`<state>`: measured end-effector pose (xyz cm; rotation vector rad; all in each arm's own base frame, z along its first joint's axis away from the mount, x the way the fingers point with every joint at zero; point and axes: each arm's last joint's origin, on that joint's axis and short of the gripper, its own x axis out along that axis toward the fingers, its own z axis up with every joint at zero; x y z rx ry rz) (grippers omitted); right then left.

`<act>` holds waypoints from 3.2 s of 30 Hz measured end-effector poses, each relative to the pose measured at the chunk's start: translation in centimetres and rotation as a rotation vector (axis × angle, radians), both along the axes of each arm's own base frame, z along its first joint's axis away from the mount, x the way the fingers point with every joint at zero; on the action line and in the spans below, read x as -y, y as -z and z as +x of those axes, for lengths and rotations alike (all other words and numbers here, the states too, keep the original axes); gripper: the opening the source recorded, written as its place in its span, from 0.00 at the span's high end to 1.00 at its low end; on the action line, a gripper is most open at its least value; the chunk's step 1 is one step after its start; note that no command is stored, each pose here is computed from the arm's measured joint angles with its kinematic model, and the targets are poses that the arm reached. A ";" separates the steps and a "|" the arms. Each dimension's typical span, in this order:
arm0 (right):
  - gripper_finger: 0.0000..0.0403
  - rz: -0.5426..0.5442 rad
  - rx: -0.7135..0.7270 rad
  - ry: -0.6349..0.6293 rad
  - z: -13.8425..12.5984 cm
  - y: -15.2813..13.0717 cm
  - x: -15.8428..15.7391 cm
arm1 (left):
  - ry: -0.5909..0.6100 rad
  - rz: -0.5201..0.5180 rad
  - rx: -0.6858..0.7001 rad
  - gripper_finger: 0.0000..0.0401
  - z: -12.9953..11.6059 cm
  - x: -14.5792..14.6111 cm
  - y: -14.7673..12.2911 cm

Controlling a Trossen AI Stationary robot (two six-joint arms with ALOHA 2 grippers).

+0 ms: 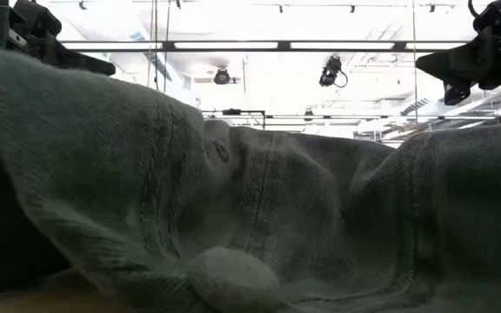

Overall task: Pick & Place hat
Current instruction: Put the top right black cap into the right transparent bin

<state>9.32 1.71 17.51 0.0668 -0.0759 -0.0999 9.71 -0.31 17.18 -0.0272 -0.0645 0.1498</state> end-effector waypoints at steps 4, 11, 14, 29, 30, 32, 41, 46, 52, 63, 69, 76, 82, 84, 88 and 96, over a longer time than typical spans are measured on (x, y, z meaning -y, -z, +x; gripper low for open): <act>0.95 0.023 0.005 -0.002 0.0 0.0 0.0 | 0.000 0.000 0.000 0.93 0.0 0.0 0.0; 0.95 0.036 0.007 -0.002 0.0 0.0 0.0 | 0.004 -0.055 0.004 0.94 0.0 0.0 0.0; 0.95 0.054 0.009 -0.004 0.0 0.0 0.0 | 0.003 -0.047 0.002 0.94 0.0 0.0 0.0; 0.95 0.024 0.089 0.035 0.2 -3.1 0.0 | -0.034 -0.004 0.067 0.78 -0.2 -0.1 -4.4; 0.95 0.012 0.081 0.037 0.4 -3.7 0.0 | -0.044 -0.004 0.060 0.75 0.0 -0.1 -4.8; 0.95 -0.017 0.068 0.039 0.8 -5.2 -0.1 | -0.078 -0.017 0.041 0.70 0.4 -0.2 -5.5; 0.93 -0.229 -0.338 0.125 6.2 -10.3 -0.8 | -0.158 -0.013 -0.012 0.63 2.1 -0.2 -8.4; 0.81 -0.343 -0.596 0.146 10.6 -10.5 -0.8 | -0.159 -0.005 -0.024 0.65 2.7 -0.1 -9.2; 0.60 -0.475 -0.845 0.154 15.7 -8.2 0.1 | -0.159 0.000 -0.052 0.66 3.1 -0.1 -9.0; 0.47 -0.485 -1.124 0.028 22.7 -3.6 4.4 | -0.158 -0.019 -0.110 0.66 4.1 0.0 -8.2; 0.49 -0.415 -1.227 -0.016 24.2 -0.4 6.7 | -0.158 -0.013 -0.150 0.66 4.7 0.1 -7.7; 0.52 -0.407 -1.256 0.051 25.1 2.0 8.4 | -0.159 -0.006 -0.191 0.66 5.3 0.1 -7.2; 0.71 -0.332 -1.236 0.086 25.5 2.7 8.3 | -0.160 0.002 -0.235 0.66 5.8 0.2 -6.6; 0.84 -0.286 -1.225 0.111 25.5 2.6 8.1 | -0.160 0.005 -0.248 0.66 6.0 0.2 -6.5; 0.96 -0.169 -1.193 0.167 25.2 1.2 7.4 | -0.160 0.007 -0.265 0.66 6.2 0.2 -6.2; 0.98 -0.156 -1.066 0.323 24.0 -9.2 4.8 | -0.163 -0.036 -0.265 0.66 6.4 0.3 -6.1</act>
